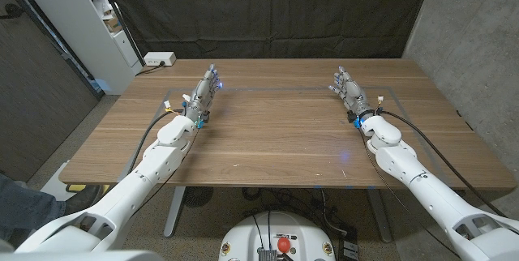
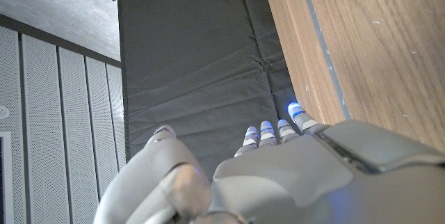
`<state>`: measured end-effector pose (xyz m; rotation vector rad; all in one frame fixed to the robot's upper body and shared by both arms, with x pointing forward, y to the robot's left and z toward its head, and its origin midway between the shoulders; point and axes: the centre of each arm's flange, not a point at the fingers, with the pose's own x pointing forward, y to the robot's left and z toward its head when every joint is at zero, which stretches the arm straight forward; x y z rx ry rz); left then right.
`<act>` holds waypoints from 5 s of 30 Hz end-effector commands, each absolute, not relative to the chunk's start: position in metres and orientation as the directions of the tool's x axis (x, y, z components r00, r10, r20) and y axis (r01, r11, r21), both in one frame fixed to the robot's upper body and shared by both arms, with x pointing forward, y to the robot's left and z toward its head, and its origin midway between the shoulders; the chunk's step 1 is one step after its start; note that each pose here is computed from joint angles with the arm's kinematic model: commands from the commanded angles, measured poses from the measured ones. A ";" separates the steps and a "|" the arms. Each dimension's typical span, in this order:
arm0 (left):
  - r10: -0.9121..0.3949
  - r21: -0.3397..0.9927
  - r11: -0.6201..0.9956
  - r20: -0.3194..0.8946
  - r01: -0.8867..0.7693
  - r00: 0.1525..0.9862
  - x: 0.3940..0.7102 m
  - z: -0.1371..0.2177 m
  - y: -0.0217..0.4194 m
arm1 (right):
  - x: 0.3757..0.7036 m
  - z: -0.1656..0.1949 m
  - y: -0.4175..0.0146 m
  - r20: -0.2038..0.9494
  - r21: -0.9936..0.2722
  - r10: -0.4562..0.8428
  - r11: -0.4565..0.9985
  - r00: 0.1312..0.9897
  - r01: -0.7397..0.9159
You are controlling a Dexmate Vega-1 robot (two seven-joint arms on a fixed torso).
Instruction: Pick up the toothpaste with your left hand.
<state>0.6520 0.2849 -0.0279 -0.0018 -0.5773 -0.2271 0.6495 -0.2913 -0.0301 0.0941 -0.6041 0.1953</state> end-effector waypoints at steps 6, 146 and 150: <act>-0.218 0.070 0.974 0.545 0.215 0.810 0.648 -0.020 0.281 | 0.647 -0.044 -0.285 0.546 0.013 0.172 0.977 0.820 -0.213; -0.186 0.234 0.971 0.640 0.042 0.746 0.585 0.004 0.396 | 0.638 -0.036 -0.251 0.629 0.023 0.129 0.983 0.767 -0.184; -0.182 0.241 0.970 0.636 0.031 0.750 0.583 0.004 0.401 | 0.638 -0.036 -0.249 0.630 0.023 0.127 0.983 0.766 -0.182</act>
